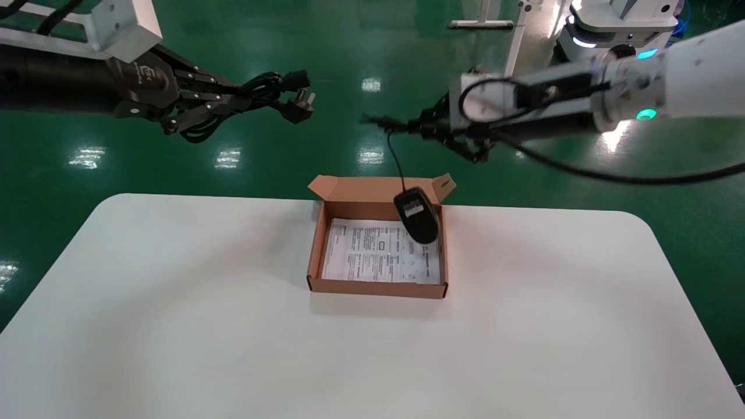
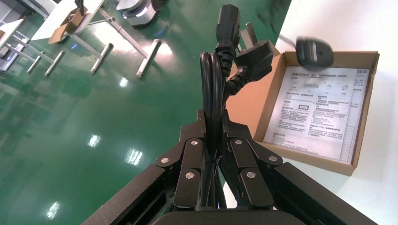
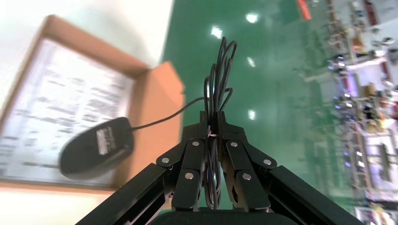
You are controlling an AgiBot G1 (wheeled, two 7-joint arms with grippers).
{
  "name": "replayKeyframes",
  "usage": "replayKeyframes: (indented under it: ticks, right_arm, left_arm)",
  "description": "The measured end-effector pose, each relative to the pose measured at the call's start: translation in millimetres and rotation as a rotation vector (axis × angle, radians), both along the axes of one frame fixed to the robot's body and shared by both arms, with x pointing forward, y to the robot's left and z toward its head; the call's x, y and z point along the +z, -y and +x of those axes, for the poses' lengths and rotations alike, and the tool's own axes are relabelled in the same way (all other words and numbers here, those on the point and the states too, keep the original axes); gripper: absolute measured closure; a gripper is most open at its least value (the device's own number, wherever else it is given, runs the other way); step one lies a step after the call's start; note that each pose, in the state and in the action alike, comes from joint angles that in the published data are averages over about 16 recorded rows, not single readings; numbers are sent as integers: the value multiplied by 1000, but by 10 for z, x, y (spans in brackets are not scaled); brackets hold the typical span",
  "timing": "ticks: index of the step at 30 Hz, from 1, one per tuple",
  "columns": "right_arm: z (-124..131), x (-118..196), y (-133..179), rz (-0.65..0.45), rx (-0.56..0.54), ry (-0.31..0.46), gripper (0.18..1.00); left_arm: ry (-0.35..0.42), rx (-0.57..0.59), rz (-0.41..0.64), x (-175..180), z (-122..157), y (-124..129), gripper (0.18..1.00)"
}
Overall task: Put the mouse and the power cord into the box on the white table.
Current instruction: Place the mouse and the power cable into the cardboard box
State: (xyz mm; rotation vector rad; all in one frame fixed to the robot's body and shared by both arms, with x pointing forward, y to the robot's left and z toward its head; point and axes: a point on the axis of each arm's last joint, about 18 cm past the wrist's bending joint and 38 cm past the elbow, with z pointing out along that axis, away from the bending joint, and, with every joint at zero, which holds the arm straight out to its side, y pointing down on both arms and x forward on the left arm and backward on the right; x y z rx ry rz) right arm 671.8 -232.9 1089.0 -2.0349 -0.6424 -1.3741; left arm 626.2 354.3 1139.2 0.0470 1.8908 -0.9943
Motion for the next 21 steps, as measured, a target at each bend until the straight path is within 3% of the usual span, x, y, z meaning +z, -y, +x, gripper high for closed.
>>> replayKeyframes:
  ticks: [12, 21]
  right_arm:
    - [199, -759, -495, -130, 89, -76, 965]
    - [281, -1015, -709, -194, 116, -86, 965]
  left_arm:
    - [-22, 2, -1, -48, 39, 6, 952]
    - [-40, 4, 9, -48, 17, -3, 952]
